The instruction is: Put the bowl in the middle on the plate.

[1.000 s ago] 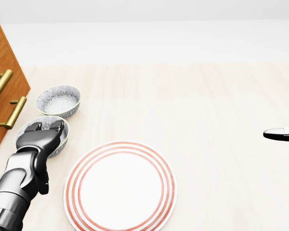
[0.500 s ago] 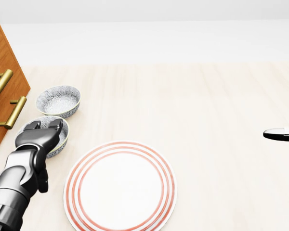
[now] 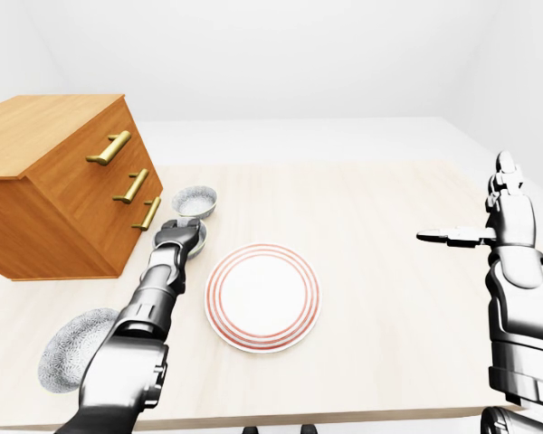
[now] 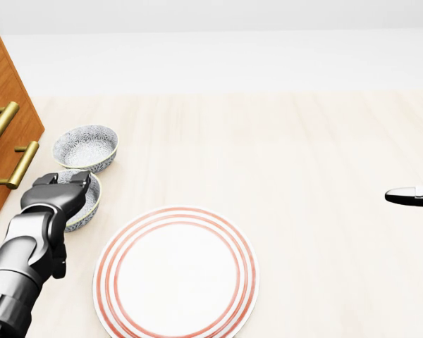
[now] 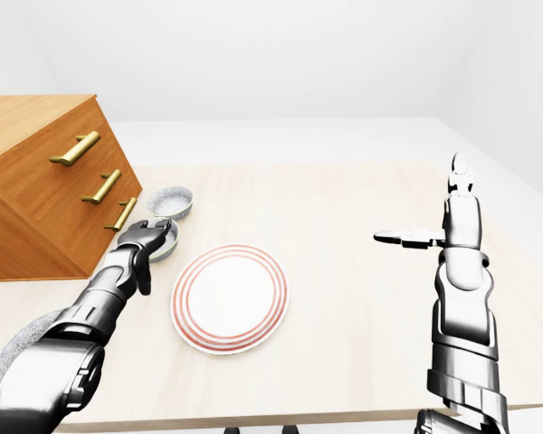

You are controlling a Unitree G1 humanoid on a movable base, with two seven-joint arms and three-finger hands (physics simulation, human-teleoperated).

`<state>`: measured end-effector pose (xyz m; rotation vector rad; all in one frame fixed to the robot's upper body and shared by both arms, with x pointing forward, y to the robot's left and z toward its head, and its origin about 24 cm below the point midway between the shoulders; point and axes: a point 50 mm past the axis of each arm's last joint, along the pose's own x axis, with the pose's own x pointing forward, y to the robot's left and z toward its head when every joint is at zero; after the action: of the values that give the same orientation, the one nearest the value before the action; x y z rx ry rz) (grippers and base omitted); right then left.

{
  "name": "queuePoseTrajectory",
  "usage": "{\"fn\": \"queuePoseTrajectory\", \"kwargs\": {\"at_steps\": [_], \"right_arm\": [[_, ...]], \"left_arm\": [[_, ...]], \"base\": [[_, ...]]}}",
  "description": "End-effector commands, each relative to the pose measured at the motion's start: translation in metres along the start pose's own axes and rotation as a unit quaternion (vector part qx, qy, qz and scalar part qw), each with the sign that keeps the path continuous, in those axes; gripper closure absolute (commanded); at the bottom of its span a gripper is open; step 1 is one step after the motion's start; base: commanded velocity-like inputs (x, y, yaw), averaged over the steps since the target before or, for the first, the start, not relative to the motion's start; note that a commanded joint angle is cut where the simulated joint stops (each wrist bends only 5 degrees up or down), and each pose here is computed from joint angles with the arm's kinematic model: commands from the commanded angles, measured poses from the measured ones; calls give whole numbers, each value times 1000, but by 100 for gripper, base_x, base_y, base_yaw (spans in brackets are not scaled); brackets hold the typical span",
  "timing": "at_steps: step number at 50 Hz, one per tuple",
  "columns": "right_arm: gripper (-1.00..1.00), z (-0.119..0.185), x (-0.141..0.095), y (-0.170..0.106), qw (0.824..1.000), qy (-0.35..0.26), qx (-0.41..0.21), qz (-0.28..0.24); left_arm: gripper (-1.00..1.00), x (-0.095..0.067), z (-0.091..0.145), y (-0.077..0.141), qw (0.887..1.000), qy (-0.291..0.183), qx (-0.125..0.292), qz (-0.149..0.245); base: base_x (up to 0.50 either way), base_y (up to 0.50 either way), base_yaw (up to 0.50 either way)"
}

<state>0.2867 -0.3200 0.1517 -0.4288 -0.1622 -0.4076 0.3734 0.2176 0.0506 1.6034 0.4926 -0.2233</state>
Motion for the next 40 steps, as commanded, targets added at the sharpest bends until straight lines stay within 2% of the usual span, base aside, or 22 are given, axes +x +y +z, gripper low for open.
{"fn": "queuePoseTrajectory", "kwargs": {"at_steps": [1, 12, 26, 40], "right_arm": [[-100, 0, 0, 0, 1000, 0, 0, 0], [-100, -1, 0, 0, 1000, 2, 0, 0], [-100, -1, 0, 0, 1000, 1, -1, 0], [-100, 0, 0, 0, 1000, -1, 0, 0]], "left_arm": [[-100, 0, 1, 1, 1000, 0, 5, -6], [-100, 0, 1, -2, 1000, -1, 5, -10], [-100, -3, 0, -26, 999, -1, -2, -38], [-100, -3, 3, -26, 999, -5, 1, -42]], "base": [[0, 0, 0], [0, 0, 0], [0, 0, 0], [0, 0, 0]]}}
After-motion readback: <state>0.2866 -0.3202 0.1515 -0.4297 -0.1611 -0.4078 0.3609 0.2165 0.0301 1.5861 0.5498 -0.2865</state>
